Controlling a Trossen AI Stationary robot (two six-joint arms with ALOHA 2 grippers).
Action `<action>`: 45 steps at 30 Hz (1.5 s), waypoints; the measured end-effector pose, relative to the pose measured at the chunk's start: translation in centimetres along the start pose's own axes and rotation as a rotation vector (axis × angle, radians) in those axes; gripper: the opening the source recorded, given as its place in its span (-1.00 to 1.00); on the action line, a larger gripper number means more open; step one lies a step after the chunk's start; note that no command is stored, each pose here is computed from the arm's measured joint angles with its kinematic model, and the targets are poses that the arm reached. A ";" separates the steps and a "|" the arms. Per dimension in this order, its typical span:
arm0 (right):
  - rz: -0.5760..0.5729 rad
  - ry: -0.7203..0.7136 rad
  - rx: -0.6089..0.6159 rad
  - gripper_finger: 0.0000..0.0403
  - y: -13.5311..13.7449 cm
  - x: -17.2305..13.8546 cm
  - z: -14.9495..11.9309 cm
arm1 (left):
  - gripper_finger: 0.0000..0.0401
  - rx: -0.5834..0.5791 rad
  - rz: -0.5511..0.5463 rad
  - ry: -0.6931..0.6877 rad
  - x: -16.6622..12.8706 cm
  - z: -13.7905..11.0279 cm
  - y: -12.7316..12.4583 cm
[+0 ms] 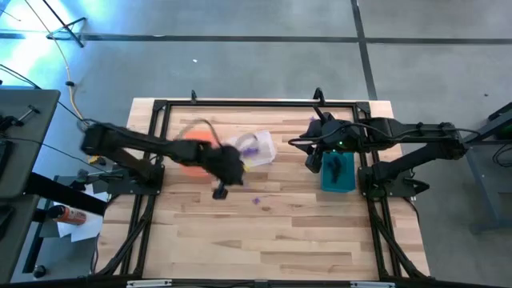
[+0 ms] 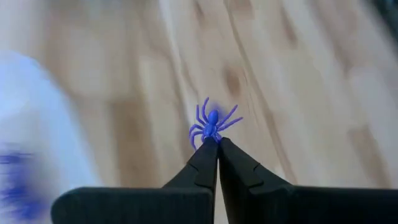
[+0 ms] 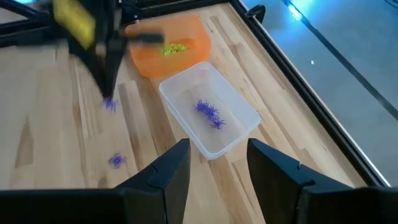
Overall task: Sort Halloween decoration
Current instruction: Put the purple spider toy into the transparent bin
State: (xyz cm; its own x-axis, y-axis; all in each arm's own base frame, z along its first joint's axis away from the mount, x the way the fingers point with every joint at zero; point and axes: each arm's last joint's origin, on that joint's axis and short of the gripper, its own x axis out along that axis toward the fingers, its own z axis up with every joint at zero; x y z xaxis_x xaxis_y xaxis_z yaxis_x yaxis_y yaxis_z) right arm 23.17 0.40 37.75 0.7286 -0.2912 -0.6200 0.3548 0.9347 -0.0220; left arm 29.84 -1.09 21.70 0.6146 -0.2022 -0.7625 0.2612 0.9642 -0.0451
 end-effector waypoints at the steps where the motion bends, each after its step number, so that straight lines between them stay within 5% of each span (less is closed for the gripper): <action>1: 0.001 -0.002 -0.001 -0.24 0.0 0.0 0.0 | -1.00 -0.021 0.019 -0.049 -1.5 0.2 0.3; 11: 0.035 -0.150 -0.084 -0.24 0.6 0.4 1.6 | -1.00 -0.197 0.276 -0.540 -13.2 -0.2 0.0; 16: 0.071 -0.236 -0.151 -0.24 1.2 1.2 2.7 | -1.00 -0.224 0.371 -0.779 -16.0 -0.3 -0.4; 21: 0.136 -0.292 -0.179 -0.24 1.3 2.1 3.5 | -1.00 -0.224 0.399 -0.863 -16.3 -0.1 -0.4; 31: 0.151 -0.276 -0.176 -0.24 0.9 2.5 3.5 | -1.00 -0.298 0.407 -0.830 -15.4 0.3 0.0; 39: 0.150 -0.263 -0.177 -0.24 0.8 2.4 3.4 | -1.00 -0.406 0.468 -0.397 -11.8 2.9 5.0; 45: 0.144 -0.259 -0.162 -0.24 0.8 2.5 3.4 | -1.00 -0.529 0.397 -0.108 -5.7 1.3 9.5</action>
State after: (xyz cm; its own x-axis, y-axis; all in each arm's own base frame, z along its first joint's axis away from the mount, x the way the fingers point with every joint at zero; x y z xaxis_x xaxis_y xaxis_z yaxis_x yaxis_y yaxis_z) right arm 27.24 -0.24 38.87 0.8964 -0.1765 -0.4065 0.1547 0.9842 -0.0861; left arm 29.81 9.02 26.45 0.6668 0.1957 -0.7191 -0.3835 0.9174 -0.1059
